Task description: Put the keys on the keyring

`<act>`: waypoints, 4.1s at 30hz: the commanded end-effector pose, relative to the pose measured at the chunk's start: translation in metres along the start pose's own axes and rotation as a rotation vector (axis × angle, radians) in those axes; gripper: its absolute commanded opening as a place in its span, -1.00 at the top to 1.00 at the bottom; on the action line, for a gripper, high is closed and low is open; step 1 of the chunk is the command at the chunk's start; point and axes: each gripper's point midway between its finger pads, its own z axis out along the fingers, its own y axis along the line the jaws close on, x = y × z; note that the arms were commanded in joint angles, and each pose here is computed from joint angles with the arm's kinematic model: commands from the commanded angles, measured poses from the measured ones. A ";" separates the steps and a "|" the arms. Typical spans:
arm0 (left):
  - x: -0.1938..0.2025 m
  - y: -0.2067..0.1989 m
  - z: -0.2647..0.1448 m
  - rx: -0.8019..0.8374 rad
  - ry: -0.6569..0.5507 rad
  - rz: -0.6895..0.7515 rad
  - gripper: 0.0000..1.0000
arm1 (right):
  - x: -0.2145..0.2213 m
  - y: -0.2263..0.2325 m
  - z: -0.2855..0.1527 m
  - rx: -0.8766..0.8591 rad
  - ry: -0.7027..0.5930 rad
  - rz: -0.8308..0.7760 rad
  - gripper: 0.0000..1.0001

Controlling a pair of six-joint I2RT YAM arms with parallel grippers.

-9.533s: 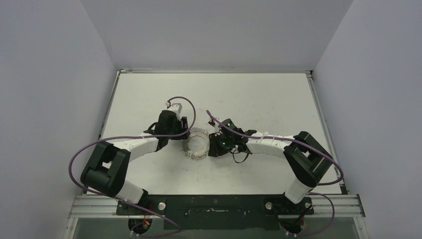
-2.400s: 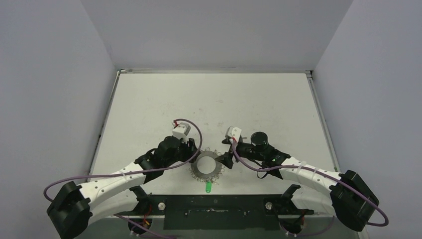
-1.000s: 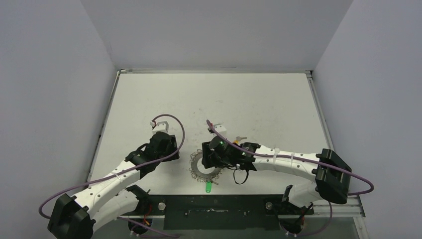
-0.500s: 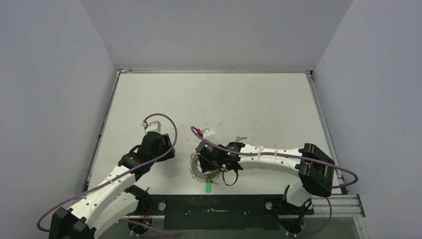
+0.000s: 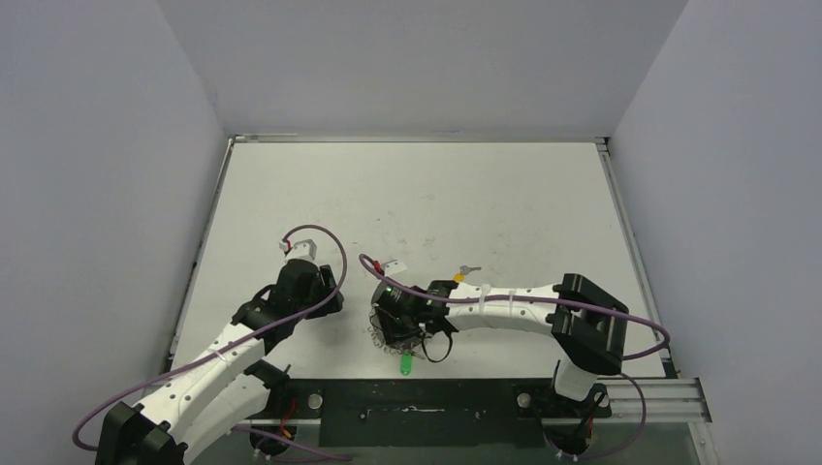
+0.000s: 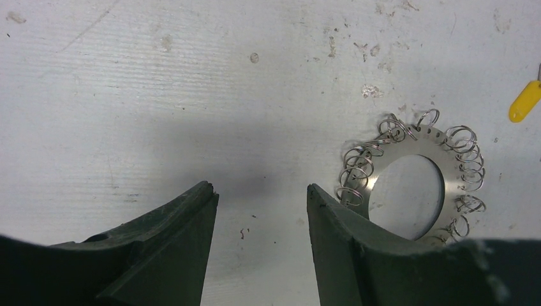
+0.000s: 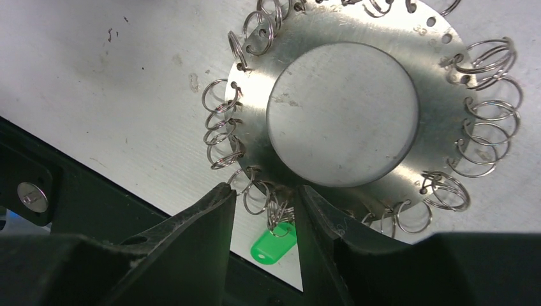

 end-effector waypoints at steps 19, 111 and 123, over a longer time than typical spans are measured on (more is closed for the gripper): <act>-0.013 -0.011 0.001 0.048 -0.052 -0.025 -0.03 | 0.004 0.030 0.015 -0.095 0.036 0.067 0.35; -0.018 -0.015 -0.002 0.086 -0.085 -0.001 -0.01 | 0.020 0.031 0.004 -0.028 -0.007 0.038 0.39; -0.018 -0.016 -0.003 0.095 -0.087 0.001 -0.01 | 0.016 0.037 0.003 -0.052 -0.015 0.039 0.40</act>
